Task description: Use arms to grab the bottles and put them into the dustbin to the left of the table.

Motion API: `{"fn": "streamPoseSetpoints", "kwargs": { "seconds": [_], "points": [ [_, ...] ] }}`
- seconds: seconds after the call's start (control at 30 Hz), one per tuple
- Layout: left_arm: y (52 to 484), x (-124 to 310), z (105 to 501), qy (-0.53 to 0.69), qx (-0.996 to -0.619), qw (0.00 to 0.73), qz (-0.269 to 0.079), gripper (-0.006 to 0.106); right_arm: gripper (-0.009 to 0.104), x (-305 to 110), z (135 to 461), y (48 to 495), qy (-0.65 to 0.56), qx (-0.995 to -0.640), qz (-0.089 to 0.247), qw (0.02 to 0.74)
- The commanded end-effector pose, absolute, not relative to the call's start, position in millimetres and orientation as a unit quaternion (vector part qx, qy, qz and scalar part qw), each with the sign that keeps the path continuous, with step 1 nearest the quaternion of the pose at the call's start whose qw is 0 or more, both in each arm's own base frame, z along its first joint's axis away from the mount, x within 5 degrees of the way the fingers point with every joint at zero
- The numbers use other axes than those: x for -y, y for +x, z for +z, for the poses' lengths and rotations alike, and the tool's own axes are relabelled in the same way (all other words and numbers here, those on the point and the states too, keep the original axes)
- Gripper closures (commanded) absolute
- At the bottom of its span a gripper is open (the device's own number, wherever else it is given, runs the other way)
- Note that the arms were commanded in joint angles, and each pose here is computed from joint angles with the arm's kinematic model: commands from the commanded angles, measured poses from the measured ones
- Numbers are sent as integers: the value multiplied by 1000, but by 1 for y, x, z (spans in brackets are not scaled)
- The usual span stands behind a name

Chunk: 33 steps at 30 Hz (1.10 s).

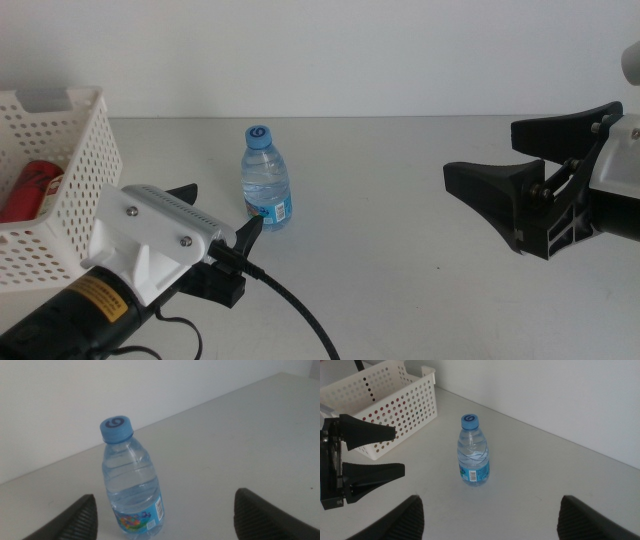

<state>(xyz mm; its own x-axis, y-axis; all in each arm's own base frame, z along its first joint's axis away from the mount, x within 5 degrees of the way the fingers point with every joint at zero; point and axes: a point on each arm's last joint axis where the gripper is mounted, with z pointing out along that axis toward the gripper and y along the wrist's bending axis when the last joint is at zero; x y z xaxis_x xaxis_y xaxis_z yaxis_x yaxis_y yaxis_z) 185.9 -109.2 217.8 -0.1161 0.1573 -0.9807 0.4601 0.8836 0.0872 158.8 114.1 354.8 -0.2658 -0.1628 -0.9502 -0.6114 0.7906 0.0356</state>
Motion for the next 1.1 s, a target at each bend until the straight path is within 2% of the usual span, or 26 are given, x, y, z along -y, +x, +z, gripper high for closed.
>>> {"fn": "streamPoseSetpoints", "kwargs": {
  "seconds": [0.0,0.17,0.37,0.67,1.07],
  "points": [
    [186,111,232,191,-681,693,-140,7,27,-113,374,159,-241,-736,209,597],
    [186,109,220,180,-677,699,-143,7,27,-113,374,159,-241,-736,209,597],
    [211,105,221,158,-676,705,-144,7,27,-113,374,159,-241,-736,209,597],
    [267,101,218,189,-677,683,-199,7,27,-113,374,159,-241,-736,209,597],
    [331,119,197,175,-688,668,-223,7,27,-113,374,159,-241,-736,209,597]
  ]
}}
